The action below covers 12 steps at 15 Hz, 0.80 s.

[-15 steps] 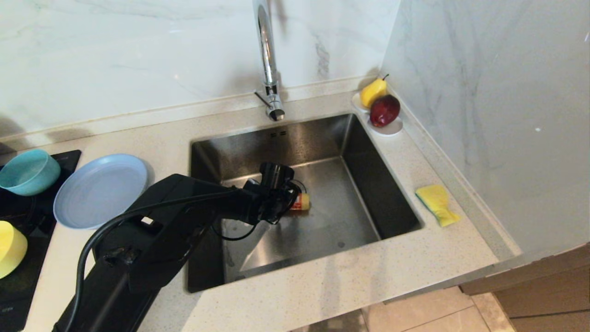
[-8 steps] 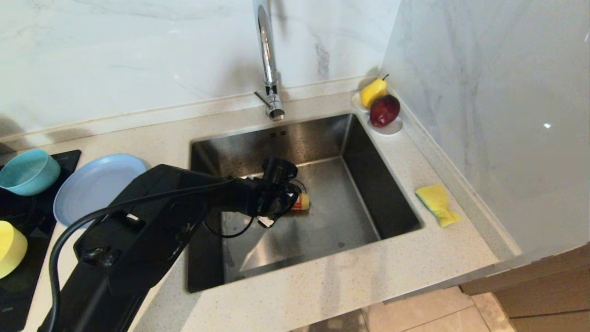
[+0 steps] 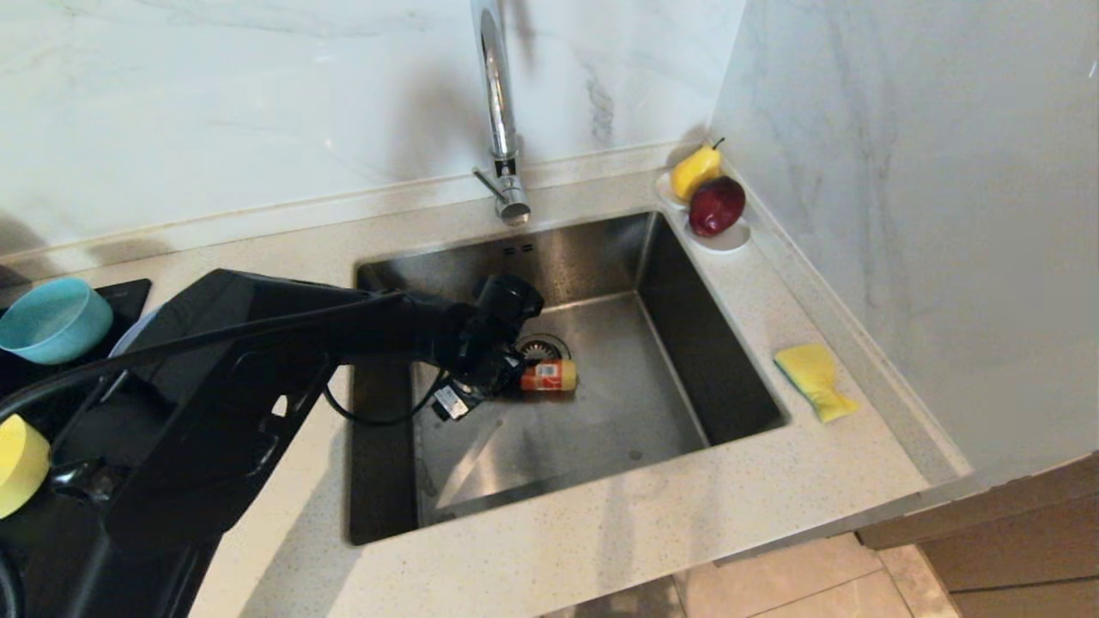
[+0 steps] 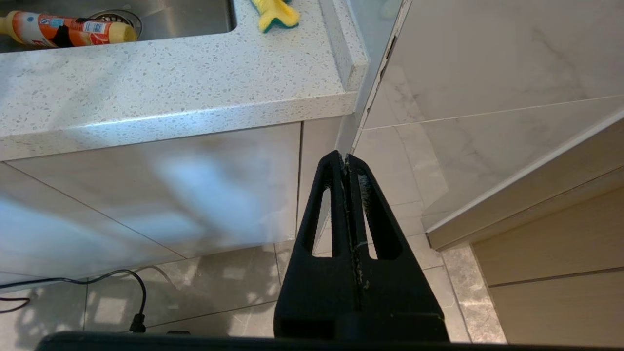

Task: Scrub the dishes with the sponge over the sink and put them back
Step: Place the bowl on the plate

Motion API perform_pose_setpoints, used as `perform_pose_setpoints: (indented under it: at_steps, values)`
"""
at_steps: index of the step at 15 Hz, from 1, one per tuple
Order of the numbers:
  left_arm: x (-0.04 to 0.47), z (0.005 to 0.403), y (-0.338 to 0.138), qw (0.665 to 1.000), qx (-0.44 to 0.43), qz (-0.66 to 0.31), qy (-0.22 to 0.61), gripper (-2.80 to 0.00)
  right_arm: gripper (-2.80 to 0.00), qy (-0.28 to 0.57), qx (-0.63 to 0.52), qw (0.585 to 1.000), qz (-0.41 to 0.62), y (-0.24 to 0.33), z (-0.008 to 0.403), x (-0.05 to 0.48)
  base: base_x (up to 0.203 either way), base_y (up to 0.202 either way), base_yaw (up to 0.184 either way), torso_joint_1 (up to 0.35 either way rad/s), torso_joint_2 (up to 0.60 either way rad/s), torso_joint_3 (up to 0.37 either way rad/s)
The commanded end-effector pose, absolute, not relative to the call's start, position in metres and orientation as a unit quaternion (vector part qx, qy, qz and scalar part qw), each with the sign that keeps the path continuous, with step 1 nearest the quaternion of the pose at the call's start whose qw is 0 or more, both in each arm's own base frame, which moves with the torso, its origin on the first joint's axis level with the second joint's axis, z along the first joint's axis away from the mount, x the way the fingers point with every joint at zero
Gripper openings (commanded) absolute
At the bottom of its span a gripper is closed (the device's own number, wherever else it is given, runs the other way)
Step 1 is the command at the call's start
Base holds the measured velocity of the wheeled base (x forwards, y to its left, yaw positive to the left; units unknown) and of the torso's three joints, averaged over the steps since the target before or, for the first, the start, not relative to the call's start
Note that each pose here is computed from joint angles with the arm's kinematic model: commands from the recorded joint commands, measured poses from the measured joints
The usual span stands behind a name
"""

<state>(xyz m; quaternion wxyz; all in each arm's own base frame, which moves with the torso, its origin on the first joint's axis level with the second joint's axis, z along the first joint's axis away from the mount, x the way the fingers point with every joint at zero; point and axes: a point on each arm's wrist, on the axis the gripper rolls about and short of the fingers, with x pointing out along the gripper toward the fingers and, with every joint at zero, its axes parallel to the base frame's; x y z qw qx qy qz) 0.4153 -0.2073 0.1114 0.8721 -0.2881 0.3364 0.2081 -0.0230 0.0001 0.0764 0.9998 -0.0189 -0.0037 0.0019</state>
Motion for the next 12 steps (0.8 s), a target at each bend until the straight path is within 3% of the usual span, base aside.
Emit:
perform_pose_setpoints:
  at_steps: [1,8,12]
  values:
    - [0.404,0.134,-0.192,0.871,-0.279,0.223,0.338,0.00,-2.80,-0.003,-0.019,1.000,0.002,0.000,0.076,-0.023,0.000,0.000,0.000,0.000,0.00,0.000]
    - [0.368,0.197,-0.163,0.891,-0.261,0.196,0.317,0.00,-2.80,-0.003,-0.019,1.000,0.002,0.000,0.076,-0.023,0.000,0.000,0.000,0.000,0.00,0.000]
    - [0.367,0.214,-0.148,0.897,-0.259,0.197,0.300,0.00,-2.80,-0.003,-0.019,1.000,0.002,0.000,0.076,-0.023,0.000,0.000,0.000,0.000,0.00,0.000]
